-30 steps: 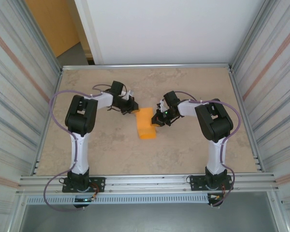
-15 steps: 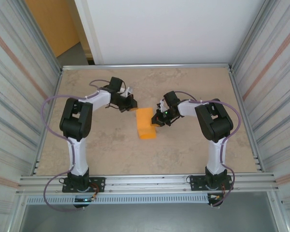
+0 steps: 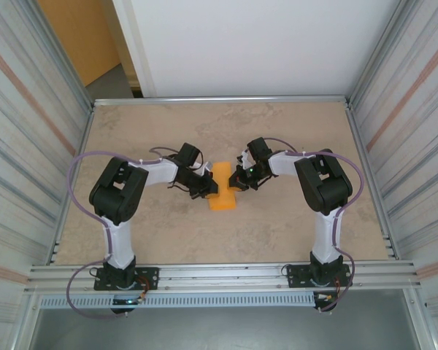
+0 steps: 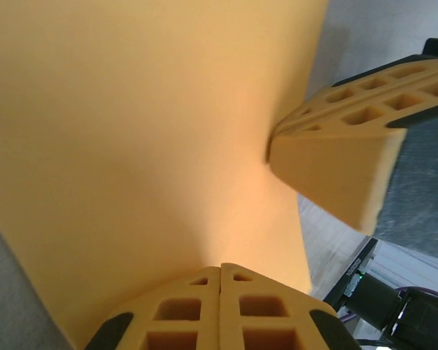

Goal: Fold a paper plane with a square sheet of paper (pick it up from the middle)
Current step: First fold the square sheet of paper in half at the center of the table.

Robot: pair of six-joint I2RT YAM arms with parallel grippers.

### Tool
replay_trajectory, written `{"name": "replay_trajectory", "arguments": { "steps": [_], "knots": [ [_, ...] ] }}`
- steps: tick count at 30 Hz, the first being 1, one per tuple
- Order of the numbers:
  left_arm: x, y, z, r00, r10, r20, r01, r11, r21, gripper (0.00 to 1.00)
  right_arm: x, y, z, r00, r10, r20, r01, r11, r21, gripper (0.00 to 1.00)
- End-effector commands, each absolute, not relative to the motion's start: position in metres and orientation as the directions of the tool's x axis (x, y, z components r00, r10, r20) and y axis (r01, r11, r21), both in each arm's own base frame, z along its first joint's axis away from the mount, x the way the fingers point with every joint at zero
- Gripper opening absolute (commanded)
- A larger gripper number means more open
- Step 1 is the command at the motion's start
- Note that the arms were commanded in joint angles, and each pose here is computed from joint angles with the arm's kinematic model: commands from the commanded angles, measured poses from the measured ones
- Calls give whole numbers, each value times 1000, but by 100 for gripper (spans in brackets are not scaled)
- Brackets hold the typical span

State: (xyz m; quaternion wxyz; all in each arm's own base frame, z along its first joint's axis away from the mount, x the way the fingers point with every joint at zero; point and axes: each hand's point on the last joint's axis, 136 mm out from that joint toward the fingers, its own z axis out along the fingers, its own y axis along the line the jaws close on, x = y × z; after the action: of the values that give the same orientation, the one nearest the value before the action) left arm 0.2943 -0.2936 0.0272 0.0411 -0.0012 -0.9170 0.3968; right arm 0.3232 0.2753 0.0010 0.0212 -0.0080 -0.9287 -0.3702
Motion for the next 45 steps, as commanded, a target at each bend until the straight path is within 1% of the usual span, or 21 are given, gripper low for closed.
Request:
{"name": "replay_trajectory", "arguments": {
  "steps": [1, 7, 12, 14, 18, 22, 27, 30, 33, 37, 41, 45],
  "knots": [
    [295, -296, 38, -997, 23, 68, -37, 647, -762, 4, 240, 175, -110, -944, 131, 302, 195, 962, 191, 0],
    [284, -284, 21, -995, 22, 95, -55, 681, -730, 4, 240, 174, -110, -943, 133, 304, 196, 963, 186, 0],
    [268, -259, 7, -991, -9, 131, -99, 706, -701, 4, 240, 173, -111, -944, 133, 302, 194, 964, 182, 0],
    [263, -246, 6, -990, -33, 140, -122, 712, -691, 4, 240, 173, -111, -944, 132, 301, 193, 964, 182, 0],
    [258, -232, 17, -991, -53, 119, -121, 720, -683, 4, 241, 173, -111, -945, 131, 301, 191, 965, 181, 0],
    [269, -244, 44, -998, -46, 51, -68, 685, -725, 4, 241, 172, -110, -944, 133, 301, 192, 965, 179, 0],
    [282, -277, 64, -1000, -12, -19, 7, 648, -762, 4, 241, 172, -109, -946, 133, 297, 192, 965, 178, 0],
    [283, -295, 58, -1000, 22, -6, 19, 644, -764, 4, 242, 172, -109, -945, 133, 299, 193, 965, 179, 0],
    [282, -303, 49, -999, 38, 10, 17, 657, -754, 4, 242, 172, -109, -946, 133, 295, 191, 965, 178, 0],
    [273, -299, 31, -998, 39, 48, -9, 682, -731, 4, 242, 172, -110, -946, 134, 296, 193, 965, 178, 0],
    [258, -286, 7, -996, 32, 79, -33, 709, -704, 4, 243, 172, -110, -946, 134, 295, 191, 966, 175, 0],
    [242, -273, -5, -994, 25, 105, -53, 733, -678, 4, 242, 171, -111, -946, 134, 296, 191, 966, 172, 0]
  ]
}}
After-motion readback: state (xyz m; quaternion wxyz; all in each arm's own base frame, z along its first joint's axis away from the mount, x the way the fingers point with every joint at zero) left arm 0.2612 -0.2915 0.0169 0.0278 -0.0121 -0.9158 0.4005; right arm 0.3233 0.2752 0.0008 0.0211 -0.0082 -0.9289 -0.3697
